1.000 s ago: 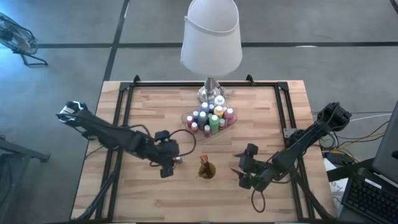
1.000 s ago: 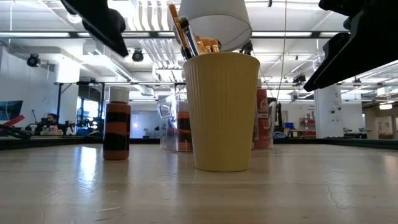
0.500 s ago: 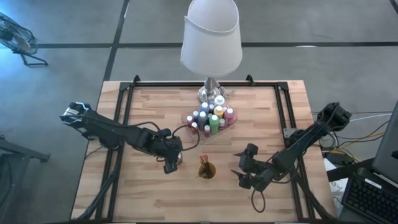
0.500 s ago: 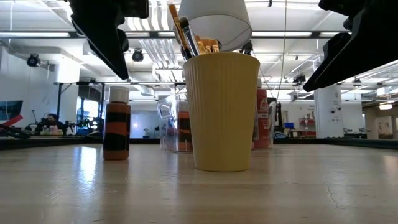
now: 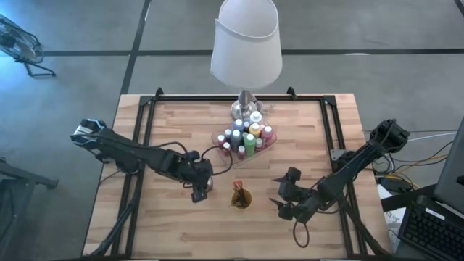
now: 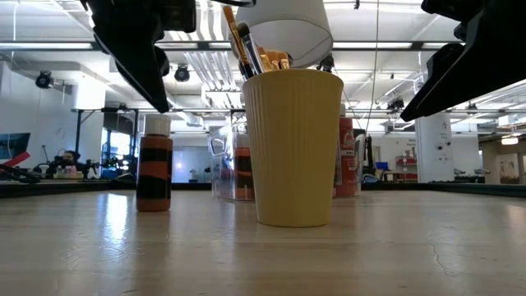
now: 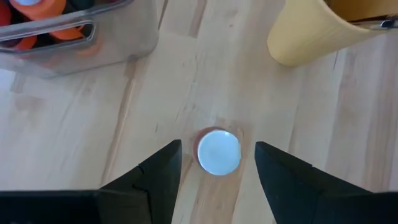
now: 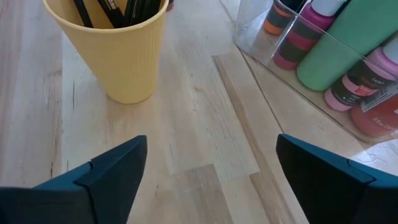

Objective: Pick & Place Paint Supplies
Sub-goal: Put the brown bottle into the transparent bin

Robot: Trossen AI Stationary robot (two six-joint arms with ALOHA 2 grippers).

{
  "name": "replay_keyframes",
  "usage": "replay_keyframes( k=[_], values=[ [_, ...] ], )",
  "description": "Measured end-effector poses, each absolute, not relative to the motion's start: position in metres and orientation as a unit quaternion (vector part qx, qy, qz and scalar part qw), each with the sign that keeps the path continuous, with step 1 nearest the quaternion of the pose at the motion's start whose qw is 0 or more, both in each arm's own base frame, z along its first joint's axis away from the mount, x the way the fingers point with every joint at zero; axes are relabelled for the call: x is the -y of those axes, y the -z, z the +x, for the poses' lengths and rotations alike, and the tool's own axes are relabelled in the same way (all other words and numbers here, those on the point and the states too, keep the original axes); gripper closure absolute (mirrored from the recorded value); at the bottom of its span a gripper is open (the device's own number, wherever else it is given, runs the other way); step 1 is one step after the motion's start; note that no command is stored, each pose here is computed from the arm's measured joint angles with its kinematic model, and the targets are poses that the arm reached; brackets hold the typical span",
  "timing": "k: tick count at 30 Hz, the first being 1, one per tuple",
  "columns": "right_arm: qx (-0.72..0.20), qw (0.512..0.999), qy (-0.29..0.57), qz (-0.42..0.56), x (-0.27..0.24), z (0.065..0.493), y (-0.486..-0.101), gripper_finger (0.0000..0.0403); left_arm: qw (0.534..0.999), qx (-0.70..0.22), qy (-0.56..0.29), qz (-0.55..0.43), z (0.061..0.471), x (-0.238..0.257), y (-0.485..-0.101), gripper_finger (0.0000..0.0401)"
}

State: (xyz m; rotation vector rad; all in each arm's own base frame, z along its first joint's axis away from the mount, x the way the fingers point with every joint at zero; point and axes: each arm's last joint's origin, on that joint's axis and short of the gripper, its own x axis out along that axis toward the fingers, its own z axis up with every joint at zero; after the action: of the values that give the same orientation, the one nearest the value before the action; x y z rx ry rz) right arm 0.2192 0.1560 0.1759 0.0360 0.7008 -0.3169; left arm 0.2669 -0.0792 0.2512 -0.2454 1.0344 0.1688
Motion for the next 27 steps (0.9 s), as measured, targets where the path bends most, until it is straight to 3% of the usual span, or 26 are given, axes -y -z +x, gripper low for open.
replay_keyframes(
  k=[15, 27],
  values=[
    [-0.342, 0.927, 0.154, 0.017, -0.156, 0.219, -0.176, 0.0081, 0.860, -0.489, -0.082, -0.121, 0.266, 0.076, -0.237, 0.0192],
    [-0.342, 0.927, 0.155, 0.017, -0.156, 0.219, -0.176, 0.0046, 0.854, -0.503, -0.058, -0.120, 0.275, 0.080, -0.226, 0.0192]
  ],
)
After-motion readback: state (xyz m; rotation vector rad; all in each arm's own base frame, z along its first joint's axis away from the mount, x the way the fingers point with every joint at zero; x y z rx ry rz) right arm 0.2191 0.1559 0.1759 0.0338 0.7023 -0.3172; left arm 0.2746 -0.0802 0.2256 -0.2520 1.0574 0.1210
